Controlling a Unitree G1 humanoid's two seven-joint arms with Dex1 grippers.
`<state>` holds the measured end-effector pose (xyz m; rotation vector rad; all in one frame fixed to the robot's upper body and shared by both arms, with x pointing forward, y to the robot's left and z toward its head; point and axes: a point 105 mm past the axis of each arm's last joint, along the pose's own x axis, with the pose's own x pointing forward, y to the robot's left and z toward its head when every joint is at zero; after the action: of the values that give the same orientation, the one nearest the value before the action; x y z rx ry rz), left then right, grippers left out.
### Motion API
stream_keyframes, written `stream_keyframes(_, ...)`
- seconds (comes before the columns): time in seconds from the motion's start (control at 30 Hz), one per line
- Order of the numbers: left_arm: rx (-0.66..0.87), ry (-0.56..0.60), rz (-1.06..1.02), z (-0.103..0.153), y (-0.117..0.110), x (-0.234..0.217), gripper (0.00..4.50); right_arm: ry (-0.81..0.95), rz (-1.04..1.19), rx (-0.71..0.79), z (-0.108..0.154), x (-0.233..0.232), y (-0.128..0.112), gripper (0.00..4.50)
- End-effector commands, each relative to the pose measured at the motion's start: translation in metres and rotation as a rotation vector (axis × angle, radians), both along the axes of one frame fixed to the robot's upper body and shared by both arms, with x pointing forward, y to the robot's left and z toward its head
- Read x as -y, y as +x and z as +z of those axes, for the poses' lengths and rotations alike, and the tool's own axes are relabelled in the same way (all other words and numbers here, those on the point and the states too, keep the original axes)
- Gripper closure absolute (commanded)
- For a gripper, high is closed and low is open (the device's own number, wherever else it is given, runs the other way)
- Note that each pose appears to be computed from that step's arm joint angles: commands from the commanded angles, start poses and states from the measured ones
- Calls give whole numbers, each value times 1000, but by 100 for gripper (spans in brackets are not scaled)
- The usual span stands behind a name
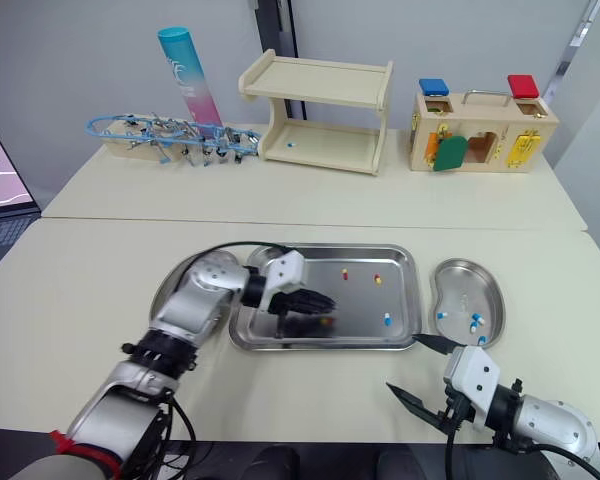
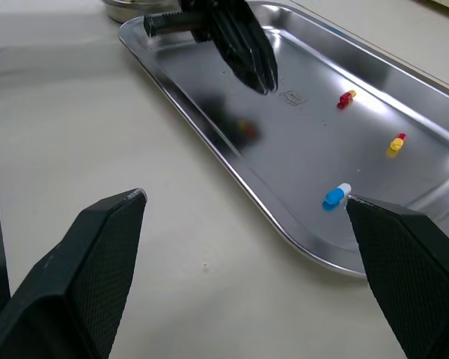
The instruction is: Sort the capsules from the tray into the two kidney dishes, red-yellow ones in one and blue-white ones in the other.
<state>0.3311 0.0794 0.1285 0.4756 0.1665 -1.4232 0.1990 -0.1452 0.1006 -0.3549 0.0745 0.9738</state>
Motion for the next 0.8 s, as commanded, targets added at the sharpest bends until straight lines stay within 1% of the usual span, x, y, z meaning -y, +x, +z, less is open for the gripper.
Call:
stream_keyframes(0.03,30,-71,102,30,-8,-20,445,15,49,6,4,-5,-1,0)
stream_keyframes(0.2,16,-64,311,31,-20,-61,445,12,114,4,3,-12,-2,0)
stream_keyframes(0.33,42,-35,535,32,-29,-102,445,20,163,25,9,-21,1,0)
stream_keyframes(0.47,96,-91,778,42,-30,-137,445,34,197,33,13,-28,5,0)
stream_keyframes(0.53,120,-98,885,43,-30,-156,445,41,207,34,14,-31,7,0)
stream_keyframes(0.67,101,-99,972,34,-32,-169,445,41,220,29,12,-33,10,0)
stream_keyframes(0.8,83,-160,1018,33,-29,-171,445,40,224,30,11,-34,13,0)
